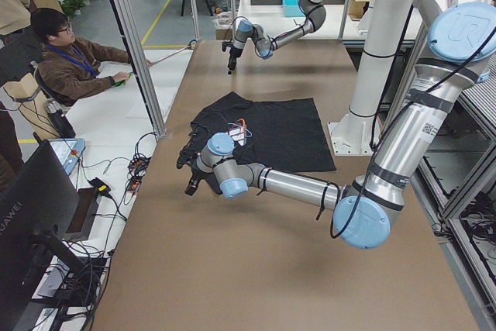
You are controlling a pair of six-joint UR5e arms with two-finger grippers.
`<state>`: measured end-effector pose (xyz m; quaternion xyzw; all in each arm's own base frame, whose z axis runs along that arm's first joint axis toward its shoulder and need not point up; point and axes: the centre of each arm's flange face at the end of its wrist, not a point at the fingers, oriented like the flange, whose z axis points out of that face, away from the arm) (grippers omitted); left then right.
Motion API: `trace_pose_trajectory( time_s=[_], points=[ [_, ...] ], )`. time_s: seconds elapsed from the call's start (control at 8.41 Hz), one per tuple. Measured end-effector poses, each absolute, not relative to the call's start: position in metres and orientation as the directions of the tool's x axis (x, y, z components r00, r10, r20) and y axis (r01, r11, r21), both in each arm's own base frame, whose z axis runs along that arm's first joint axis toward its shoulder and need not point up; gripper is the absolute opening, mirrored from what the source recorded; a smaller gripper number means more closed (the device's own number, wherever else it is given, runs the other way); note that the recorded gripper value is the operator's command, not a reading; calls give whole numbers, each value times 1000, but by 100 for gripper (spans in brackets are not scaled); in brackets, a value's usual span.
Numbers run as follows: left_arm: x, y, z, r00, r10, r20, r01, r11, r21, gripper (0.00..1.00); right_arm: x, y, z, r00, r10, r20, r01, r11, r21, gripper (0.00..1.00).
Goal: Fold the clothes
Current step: 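Move both grippers in toward the shirt's sleeves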
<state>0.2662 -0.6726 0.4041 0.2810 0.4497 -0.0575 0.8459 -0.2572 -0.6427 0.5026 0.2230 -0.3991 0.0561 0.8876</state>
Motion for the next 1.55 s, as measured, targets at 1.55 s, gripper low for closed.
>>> trace_pose_trajectory(
  time_s=[1.55],
  points=[
    [294,-672,387,589,148,-795,373,822,429,100,-346,-614,491,654,-49,755,-282,911,303,65]
  ],
)
